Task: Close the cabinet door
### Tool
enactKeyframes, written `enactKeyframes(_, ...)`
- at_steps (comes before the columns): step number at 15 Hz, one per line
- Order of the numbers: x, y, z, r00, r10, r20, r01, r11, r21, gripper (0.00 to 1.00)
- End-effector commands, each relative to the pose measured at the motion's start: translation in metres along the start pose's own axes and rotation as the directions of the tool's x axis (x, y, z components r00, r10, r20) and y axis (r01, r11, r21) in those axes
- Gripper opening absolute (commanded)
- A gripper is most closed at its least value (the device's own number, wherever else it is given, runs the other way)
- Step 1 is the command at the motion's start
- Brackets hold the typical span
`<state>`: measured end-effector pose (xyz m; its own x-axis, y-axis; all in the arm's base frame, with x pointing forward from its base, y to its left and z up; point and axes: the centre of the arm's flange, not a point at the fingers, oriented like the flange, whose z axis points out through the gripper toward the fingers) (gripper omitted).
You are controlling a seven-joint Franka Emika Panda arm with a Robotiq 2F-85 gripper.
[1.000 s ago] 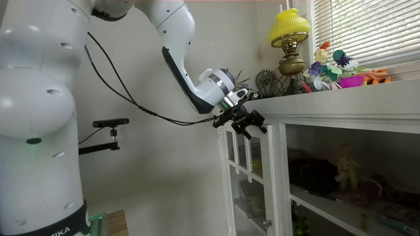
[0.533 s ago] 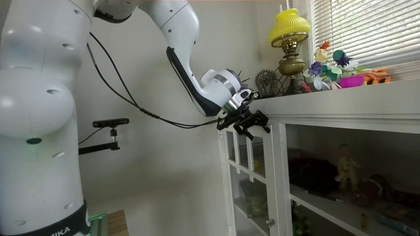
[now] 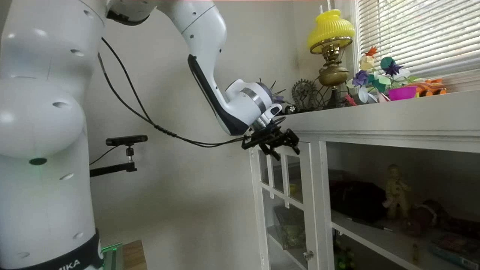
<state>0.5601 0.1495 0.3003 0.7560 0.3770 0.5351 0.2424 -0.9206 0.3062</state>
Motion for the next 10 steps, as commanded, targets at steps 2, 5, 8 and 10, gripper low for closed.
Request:
enactKeyframes(2,0.002,-0.038,-0.081,0.993,0.057,0.105,-0.078,0.974,0.212,1.00)
enactKeyframes(5,-0.018,-0.074,-0.119,0.974,0.084,0.208,-0.146,0.942,0.304,1.00)
enactKeyframes(8,-0.050,-0.112,-0.138,0.945,0.080,0.317,-0.204,0.902,0.380,1.00)
enactKeyframes(10,-0.077,-0.163,-0.078,0.961,0.089,0.262,-0.181,0.919,0.349,1.00)
